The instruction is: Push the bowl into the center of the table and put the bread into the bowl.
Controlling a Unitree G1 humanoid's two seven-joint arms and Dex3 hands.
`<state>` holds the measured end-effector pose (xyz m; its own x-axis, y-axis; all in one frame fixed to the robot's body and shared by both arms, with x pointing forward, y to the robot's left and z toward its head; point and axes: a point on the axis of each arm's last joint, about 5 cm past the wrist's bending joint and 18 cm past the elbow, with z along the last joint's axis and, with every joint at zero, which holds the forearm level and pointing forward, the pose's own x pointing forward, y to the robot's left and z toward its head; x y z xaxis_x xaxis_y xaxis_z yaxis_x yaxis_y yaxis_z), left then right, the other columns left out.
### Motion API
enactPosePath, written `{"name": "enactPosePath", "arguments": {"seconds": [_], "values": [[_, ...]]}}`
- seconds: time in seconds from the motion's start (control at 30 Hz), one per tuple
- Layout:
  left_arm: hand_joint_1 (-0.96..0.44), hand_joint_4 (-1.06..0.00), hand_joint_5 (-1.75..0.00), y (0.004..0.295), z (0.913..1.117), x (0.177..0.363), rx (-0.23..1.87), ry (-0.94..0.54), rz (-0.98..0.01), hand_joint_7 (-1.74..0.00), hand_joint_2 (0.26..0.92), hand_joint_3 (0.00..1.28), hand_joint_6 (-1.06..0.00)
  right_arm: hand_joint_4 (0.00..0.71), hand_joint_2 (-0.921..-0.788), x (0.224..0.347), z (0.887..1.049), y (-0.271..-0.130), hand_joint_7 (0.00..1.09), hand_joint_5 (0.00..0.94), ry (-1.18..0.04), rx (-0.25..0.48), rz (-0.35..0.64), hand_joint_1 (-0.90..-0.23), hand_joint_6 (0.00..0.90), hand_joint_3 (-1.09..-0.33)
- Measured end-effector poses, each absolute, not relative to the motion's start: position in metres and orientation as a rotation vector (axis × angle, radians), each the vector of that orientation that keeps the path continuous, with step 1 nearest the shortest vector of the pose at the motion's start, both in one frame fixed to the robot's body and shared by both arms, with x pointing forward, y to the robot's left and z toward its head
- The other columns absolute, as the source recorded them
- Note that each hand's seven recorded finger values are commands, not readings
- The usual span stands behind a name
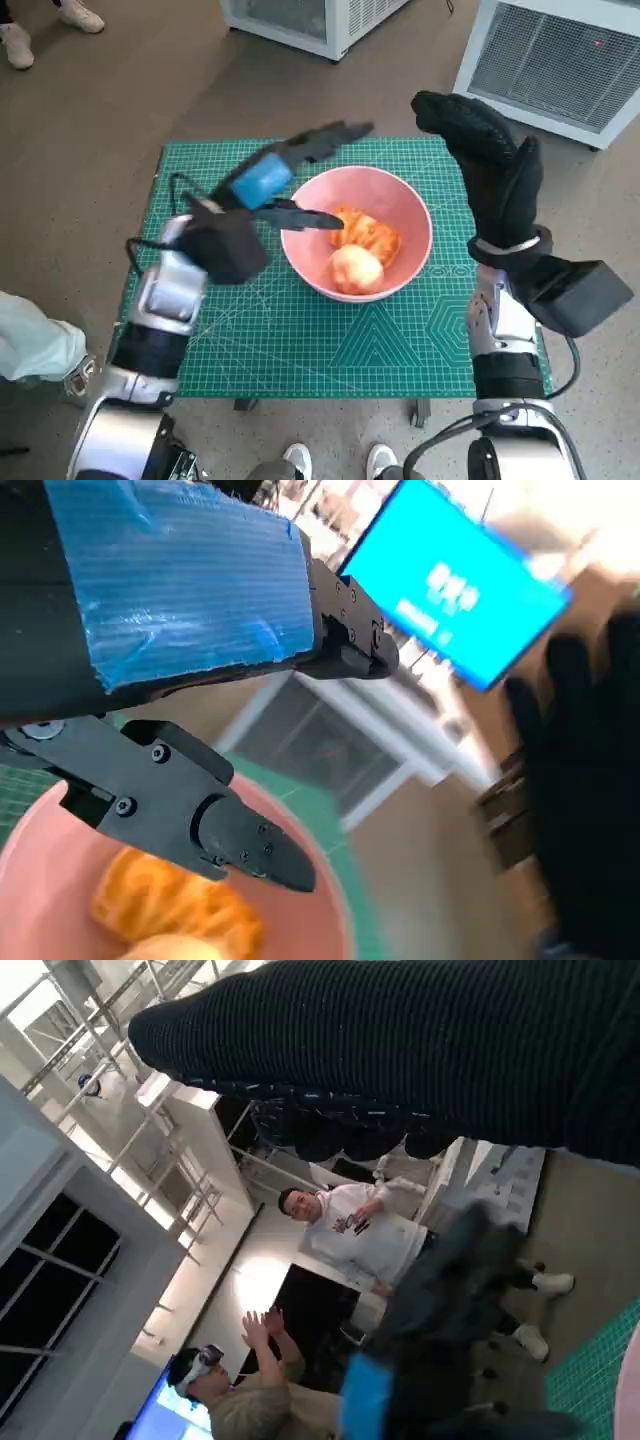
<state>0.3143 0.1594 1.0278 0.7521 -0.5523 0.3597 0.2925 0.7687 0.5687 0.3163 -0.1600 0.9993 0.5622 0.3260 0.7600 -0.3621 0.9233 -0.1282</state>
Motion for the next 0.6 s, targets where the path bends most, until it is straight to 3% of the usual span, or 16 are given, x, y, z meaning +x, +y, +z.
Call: {"name": "enactPosePath", "arguments": {"seconds": [0.33, 0.6], "values": [[-0.58, -0.2, 0.0, 0.168, 1.022, 0.302, 0.229, -0.658, -0.427, -0.01, 0.921, 0.2, -0.31, 0.224, -0.921, 0.317, 1.0, -0.159, 0.52, 0.0, -0.882, 0.041, 0.401, -0.686, 0.058, -0.731], [-0.68, -0.2, 0.0, 0.165, 1.008, 0.3, 0.092, -0.741, -0.36, -0.01, 0.921, 0.29, -0.31, 0.221, -0.921, 0.318, 1.003, -0.158, 0.52, 0.0, -0.886, 0.044, 0.39, -0.679, 0.056, -0.742]]}}
